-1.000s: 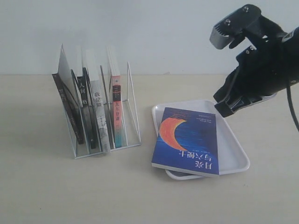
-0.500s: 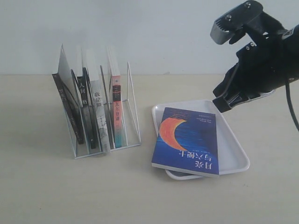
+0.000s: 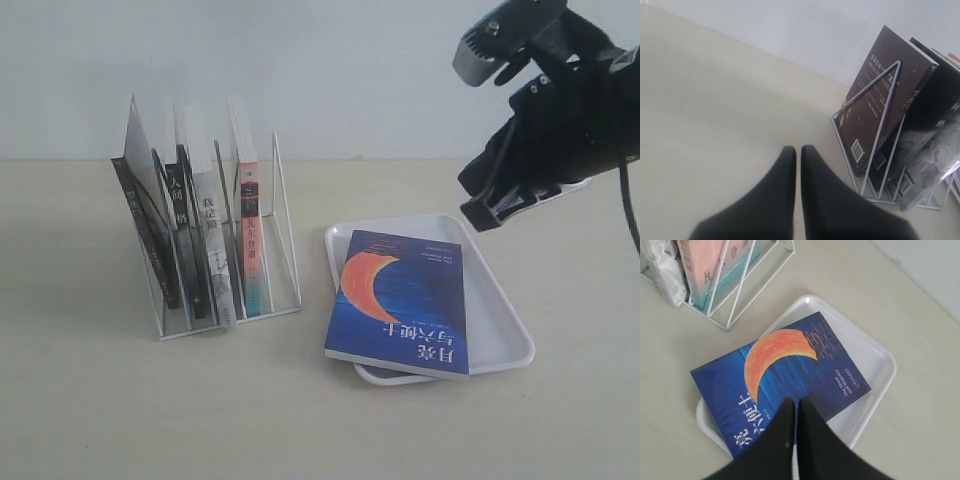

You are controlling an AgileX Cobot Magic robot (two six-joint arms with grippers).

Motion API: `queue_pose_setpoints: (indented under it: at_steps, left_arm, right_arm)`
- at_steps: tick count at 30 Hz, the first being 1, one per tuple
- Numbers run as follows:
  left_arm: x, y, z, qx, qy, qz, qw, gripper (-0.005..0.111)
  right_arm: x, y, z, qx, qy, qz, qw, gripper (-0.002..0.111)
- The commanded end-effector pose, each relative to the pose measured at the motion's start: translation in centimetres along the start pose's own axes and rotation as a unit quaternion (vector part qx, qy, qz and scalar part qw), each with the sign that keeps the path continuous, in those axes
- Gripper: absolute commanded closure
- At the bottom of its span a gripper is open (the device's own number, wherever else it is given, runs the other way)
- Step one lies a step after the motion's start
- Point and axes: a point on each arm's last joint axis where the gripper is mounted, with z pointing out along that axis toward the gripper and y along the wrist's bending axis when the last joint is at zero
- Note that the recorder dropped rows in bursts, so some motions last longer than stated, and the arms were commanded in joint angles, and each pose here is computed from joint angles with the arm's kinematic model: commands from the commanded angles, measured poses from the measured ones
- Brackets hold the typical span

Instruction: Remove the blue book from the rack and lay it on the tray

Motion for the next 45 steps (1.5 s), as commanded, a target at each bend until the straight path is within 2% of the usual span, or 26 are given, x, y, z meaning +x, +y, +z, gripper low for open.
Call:
queue_pose_setpoints:
  at_steps: [1, 5, 9, 14, 18, 24, 27, 35, 41, 45]
  left_arm:
    - [0.0, 0.0, 0.0, 0.001, -0.002, -0.003, 1.0, 0.103]
    - [0.0, 0.0, 0.0, 0.001, -0.002, -0.003, 1.0, 0.103]
    - [0.0, 0.0, 0.0, 0.001, -0.002, -0.003, 1.0, 0.103]
    - [0.0, 0.0, 0.0, 0.001, -0.002, -0.003, 1.0, 0.103]
    - [0.0, 0.0, 0.0, 0.001, -0.002, -0.003, 1.0, 0.103]
    - [0.0, 0.0, 0.0, 0.001, -0.002, -0.003, 1.0, 0.103]
    - [0.0, 0.0, 0.0, 0.001, -0.002, -0.003, 1.0, 0.103]
    - [0.0, 0.0, 0.0, 0.001, -0.002, -0.003, 1.0, 0.103]
    - [0.0, 0.0, 0.0, 0.001, -0.002, -0.003, 1.0, 0.103]
    - [0.0, 0.0, 0.0, 0.001, -0.002, -0.003, 1.0, 0.103]
  right_arm:
    - [-1.0, 0.1, -3.9, 0.037, -0.063, -0.01, 0.997, 0.107]
    - [-1.2, 0.8, -10.5, 0.087, -0.149, -0.003, 0.985, 0.107]
    - [1.3, 1.0, -14.2, 0.152, -0.194, 0.045, 0.968, 0.107]
    - [6.3, 2.0, -14.6, 0.2, -0.197, 0.126, 0.951, 0.107]
    - [10.8, 3.5, -12.6, 0.228, -0.222, 0.184, 0.93, 0.107]
    - [17.6, 6.3, -9.6, 0.261, -0.267, 0.242, 0.896, 0.107]
    - [19.9, 7.2, -8.5, 0.27, -0.28, 0.258, 0.884, 0.107]
    - [20.5, 7.7, -9.0, 0.288, -0.325, 0.254, 0.864, 0.107]
    - [20.5, 7.7, -9.1, 0.281, -0.334, 0.275, 0.856, 0.107]
    - [20.5, 7.7, -9.1, 0.284, -0.332, 0.265, 0.86, 0.107]
